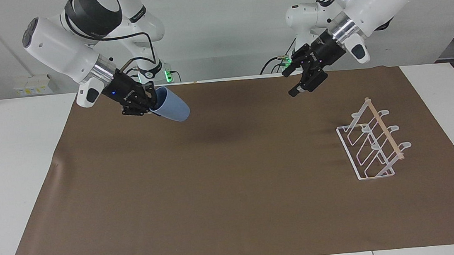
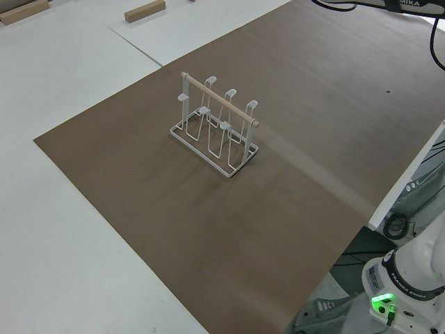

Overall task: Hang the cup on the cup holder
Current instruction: 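Lift the cup with the right gripper while the left gripper approaches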

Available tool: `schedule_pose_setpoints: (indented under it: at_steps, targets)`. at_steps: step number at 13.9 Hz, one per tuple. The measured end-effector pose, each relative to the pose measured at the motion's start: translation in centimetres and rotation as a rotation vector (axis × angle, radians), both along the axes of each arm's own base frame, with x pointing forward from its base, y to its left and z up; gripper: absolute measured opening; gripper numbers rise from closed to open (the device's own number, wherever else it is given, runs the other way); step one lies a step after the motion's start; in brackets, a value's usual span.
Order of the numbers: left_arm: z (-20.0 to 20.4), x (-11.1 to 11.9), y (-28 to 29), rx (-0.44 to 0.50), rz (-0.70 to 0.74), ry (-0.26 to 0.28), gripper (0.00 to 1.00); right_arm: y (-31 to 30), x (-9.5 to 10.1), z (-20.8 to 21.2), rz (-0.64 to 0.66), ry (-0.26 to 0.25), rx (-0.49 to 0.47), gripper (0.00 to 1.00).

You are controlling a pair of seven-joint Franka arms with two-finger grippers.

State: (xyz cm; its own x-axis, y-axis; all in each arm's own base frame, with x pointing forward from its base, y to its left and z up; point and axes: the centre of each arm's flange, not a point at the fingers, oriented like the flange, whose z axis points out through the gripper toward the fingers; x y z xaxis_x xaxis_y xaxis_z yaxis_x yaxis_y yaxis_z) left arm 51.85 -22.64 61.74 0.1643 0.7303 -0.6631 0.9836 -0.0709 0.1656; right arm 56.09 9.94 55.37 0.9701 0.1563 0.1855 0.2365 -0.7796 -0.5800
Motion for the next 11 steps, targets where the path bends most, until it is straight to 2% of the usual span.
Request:
schedule_pose_setpoints:
  at_steps: [2,5,11]
  targets:
    - [0.5,-1.3,-3.4,-0.016,0.015,0.007,1.00,4.9,-1.0,-0.6,0.014,-0.025,0.073,0.05]
    - [0.4,-3.3,-7.5,-0.029,0.014,0.013,1.00,9.2,-3.0,-0.8,0.003,-0.029,0.169,0.05]
    - [-2.4,-5.5,-8.0,-0.013,0.074,0.055,1.00,13.6,-5.0,0.4,0.001,-0.003,0.324,0.05]
